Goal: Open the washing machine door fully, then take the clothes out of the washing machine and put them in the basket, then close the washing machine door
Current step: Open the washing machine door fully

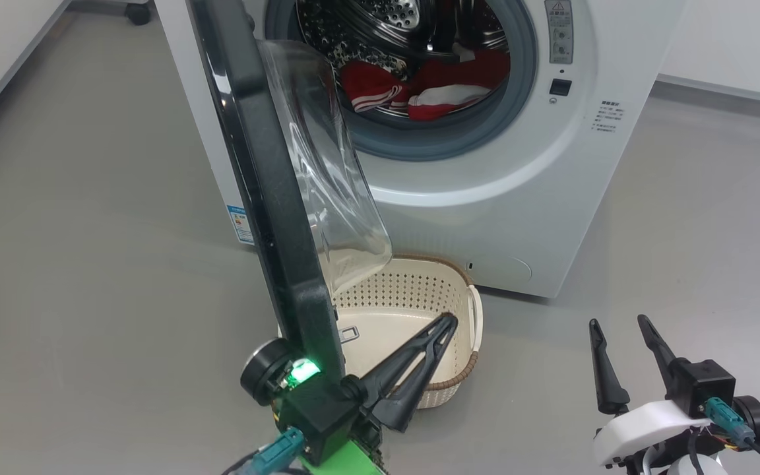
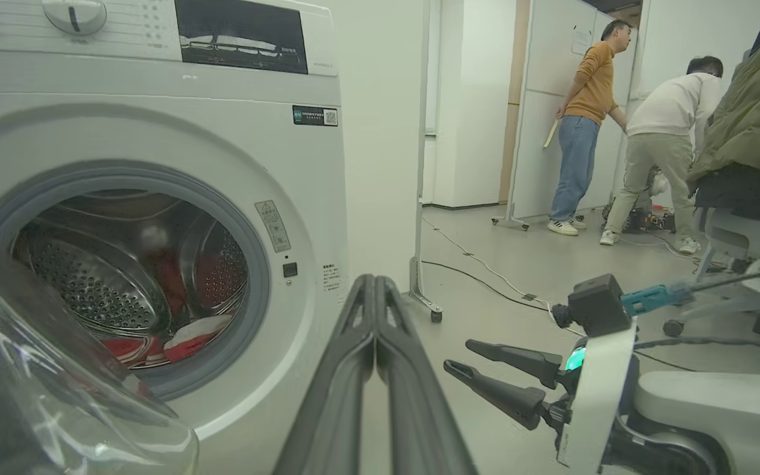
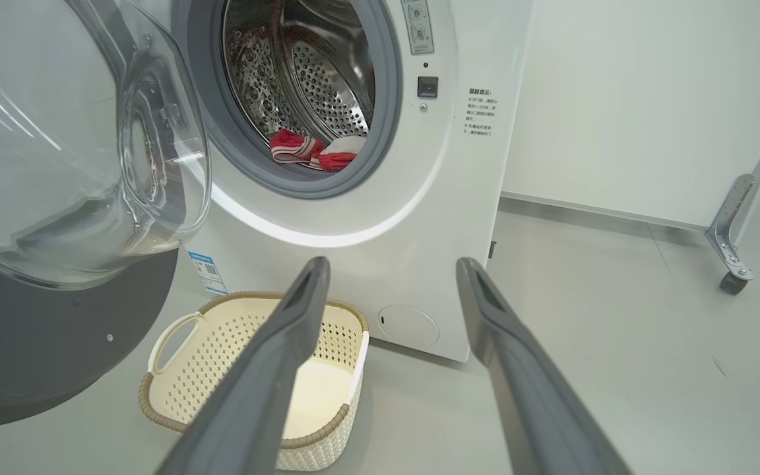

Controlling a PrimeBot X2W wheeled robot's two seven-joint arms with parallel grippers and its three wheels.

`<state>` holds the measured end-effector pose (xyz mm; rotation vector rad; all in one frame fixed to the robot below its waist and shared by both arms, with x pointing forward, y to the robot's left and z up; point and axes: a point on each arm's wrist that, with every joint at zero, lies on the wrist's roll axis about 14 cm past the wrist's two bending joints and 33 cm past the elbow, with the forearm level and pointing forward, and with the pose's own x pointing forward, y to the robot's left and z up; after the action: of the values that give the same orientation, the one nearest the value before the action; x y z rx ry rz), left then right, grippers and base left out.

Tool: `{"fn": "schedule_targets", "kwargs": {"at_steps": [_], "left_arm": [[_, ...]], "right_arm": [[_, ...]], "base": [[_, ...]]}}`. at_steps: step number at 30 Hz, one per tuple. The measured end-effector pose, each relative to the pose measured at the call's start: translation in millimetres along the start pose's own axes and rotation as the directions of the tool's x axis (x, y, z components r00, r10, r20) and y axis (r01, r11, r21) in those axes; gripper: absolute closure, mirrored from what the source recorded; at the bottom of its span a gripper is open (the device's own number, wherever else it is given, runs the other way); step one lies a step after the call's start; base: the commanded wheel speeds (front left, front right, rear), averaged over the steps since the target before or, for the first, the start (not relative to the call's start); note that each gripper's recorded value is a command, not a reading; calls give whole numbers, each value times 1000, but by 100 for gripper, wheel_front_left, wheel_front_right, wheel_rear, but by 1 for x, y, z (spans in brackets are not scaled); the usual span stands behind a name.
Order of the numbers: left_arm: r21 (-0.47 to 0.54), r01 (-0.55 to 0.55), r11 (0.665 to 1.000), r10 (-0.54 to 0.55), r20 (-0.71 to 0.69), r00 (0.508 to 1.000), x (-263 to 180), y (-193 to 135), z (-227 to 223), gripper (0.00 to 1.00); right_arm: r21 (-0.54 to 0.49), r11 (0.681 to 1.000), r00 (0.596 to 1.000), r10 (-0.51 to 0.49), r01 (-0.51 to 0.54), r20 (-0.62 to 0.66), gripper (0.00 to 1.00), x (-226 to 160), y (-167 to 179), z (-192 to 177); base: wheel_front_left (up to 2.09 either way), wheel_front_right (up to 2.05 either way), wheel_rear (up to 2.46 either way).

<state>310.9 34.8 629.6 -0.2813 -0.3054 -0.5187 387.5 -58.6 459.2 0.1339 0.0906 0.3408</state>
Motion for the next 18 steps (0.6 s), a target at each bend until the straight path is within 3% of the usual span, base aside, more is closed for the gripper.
{"fn": "schedule_targets", "kwargs": {"at_steps": [9, 18], "left_arm": [[-67, -49, 997, 35, -195, 980, -10, 6, -51, 100], [-29, -212, 977, 193, -301, 934, -26, 49, -78, 100]], "right_arm": [[6, 1000, 1000, -15, 15, -17, 0, 4, -6, -7], [15, 1000, 1000, -21, 22, -20, 0, 13, -11, -9]], "base": [[0, 0, 0], [0, 0, 0]]}}
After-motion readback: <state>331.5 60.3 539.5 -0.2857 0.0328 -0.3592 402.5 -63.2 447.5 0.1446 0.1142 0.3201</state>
